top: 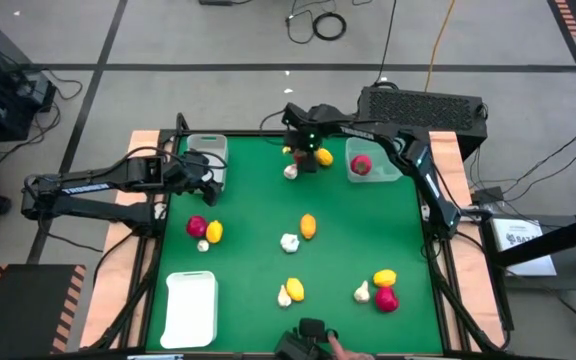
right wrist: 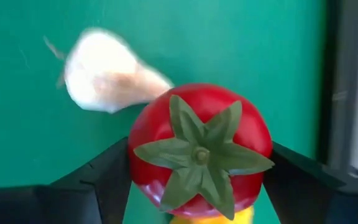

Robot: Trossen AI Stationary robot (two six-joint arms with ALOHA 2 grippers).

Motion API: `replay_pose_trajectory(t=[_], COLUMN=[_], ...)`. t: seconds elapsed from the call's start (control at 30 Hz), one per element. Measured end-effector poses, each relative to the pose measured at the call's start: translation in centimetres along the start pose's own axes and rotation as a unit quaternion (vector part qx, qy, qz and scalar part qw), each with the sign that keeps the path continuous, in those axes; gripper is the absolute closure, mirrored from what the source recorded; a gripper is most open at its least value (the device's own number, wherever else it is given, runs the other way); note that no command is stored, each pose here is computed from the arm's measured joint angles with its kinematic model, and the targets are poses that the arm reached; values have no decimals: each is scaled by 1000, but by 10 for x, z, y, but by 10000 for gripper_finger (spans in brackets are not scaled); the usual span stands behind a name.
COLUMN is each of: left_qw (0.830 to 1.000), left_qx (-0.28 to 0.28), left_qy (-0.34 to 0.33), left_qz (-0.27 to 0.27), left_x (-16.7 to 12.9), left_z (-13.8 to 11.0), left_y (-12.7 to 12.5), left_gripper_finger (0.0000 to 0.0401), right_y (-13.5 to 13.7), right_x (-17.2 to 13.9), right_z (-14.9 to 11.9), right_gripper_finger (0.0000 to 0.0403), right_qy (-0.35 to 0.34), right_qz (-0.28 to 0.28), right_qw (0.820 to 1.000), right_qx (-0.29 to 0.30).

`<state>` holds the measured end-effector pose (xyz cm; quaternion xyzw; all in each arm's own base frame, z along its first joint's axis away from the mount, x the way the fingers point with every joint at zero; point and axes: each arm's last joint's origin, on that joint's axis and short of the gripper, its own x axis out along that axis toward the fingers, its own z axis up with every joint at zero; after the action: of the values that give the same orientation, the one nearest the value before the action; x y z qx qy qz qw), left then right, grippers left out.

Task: Sort produce into baskets
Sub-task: Put the tomato into the transparent bin

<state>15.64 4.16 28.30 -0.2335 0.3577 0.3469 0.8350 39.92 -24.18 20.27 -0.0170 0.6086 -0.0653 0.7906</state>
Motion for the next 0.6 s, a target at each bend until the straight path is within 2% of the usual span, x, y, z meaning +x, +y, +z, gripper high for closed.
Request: replay_pose_trajectory(t=[0.1, 0.27, 0.43, 0.6], left_qw=[1000, 1000, 999, 999], left_qx=[4, 14, 28, 45], left_qy=[0, 3, 13, 10], left_qz=[0, -5, -20, -29], left_x=[0, 0, 0, 0], left_z=[0, 0, -1, 0], left_y=[0, 0, -1, -2], left_gripper_finger=[72, 72, 72, 72], right_y=[-3, -10, -19, -27], right_x=[-26, -70, -111, -139], right_z=[3, -10, -38, -69], right_gripper_finger=[109, 108, 108, 108], right_qy=[-26, -42, -16, 29], right_qz=[-13, -25, -21, -9], right_qw=[1000, 998, 994, 983], right_qx=[10, 47, 107, 179])
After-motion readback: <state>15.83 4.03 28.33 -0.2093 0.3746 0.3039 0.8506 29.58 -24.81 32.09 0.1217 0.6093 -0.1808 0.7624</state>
